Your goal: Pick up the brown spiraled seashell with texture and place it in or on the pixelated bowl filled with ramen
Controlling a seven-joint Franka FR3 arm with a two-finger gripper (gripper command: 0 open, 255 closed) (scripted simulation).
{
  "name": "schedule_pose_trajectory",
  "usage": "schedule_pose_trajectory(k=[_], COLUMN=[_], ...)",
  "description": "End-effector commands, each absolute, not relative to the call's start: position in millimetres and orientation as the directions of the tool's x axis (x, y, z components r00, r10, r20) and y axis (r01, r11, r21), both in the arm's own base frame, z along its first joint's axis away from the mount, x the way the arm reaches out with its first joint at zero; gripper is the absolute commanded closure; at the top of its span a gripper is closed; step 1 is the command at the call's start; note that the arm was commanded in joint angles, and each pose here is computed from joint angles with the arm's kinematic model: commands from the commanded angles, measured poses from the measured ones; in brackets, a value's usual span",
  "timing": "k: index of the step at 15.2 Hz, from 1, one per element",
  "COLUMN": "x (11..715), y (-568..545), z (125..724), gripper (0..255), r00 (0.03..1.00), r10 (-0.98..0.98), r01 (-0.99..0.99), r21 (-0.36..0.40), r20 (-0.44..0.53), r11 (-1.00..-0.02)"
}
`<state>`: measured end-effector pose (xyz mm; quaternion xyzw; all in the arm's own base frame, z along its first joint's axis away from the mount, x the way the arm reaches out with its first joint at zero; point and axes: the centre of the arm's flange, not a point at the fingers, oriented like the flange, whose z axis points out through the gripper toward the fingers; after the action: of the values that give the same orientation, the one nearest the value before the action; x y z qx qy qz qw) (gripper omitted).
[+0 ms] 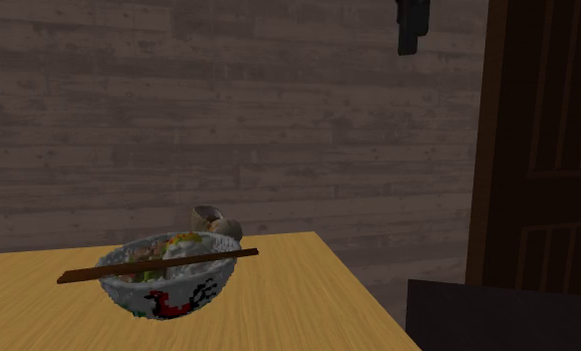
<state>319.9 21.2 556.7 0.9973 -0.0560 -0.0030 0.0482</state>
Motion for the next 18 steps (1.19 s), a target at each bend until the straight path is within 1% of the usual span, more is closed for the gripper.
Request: schedule_pose_trajectory(k=[1,18], x=[319.9,474.6], y=[21.2,-64.7], z=[556.7,438.9], gripper=[0,0], r00=[0.994,0.984], r10=[-0.112,-0.134], r01=[-0.111,-0.141], r21=[0.097,0.056], r20=[-0.001,0.114], r11=[-0.989,-0.988])
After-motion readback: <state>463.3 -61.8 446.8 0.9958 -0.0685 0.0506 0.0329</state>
